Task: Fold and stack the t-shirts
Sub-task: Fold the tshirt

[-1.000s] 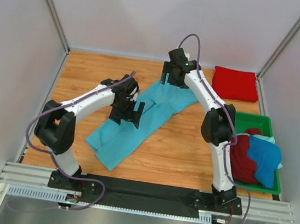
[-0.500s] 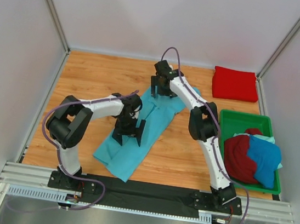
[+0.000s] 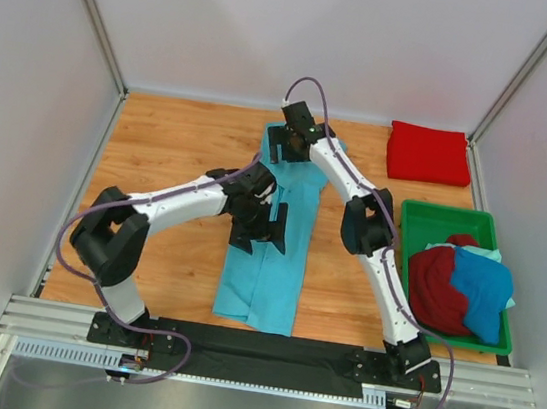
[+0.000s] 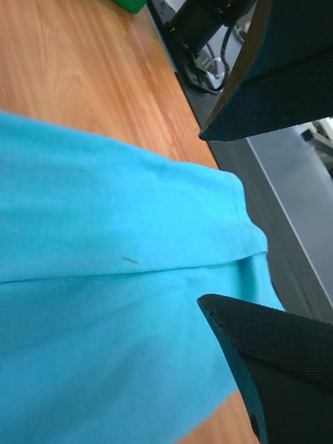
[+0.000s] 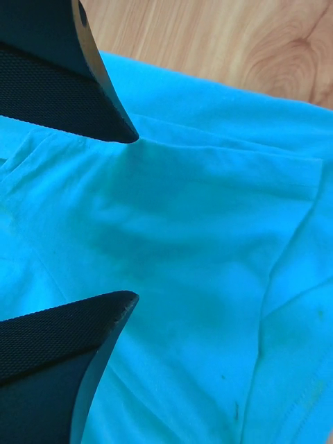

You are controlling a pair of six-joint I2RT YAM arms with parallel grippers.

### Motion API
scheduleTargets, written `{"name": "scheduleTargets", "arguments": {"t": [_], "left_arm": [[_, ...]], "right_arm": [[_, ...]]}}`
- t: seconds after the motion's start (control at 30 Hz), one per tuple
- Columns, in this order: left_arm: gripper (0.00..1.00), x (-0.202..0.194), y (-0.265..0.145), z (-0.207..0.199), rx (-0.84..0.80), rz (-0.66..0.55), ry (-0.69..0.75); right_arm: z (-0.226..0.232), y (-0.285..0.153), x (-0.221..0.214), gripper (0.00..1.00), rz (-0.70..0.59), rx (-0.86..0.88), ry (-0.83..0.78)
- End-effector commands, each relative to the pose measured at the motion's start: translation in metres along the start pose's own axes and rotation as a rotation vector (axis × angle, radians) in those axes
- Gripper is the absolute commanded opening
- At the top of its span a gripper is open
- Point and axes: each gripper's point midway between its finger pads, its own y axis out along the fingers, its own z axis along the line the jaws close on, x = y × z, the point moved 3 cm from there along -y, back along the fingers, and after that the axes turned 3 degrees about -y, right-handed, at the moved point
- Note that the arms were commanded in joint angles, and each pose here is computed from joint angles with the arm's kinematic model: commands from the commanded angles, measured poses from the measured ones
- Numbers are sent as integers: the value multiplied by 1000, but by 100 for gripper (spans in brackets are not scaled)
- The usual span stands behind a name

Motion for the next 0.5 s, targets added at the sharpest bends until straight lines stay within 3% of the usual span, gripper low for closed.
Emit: {"name": "scheduleTargets", "arguments": {"t": [0.0, 0.23, 0.37, 0.47], "left_arm": [[96, -4, -59, 5, 47, -134, 105], [86, -39, -74, 34, 51, -168, 67], [85, -49, -90, 43, -6, -291, -24], [85, -63, -95, 54, -5, -294, -50]], "right_arm": [[-3, -73, 65, 88, -179, 21, 49], [-8, -128, 20, 87, 3, -35, 212], [14, -121, -18, 88, 94, -43, 193], [21, -109, -35, 88, 138, -92, 164]]}}
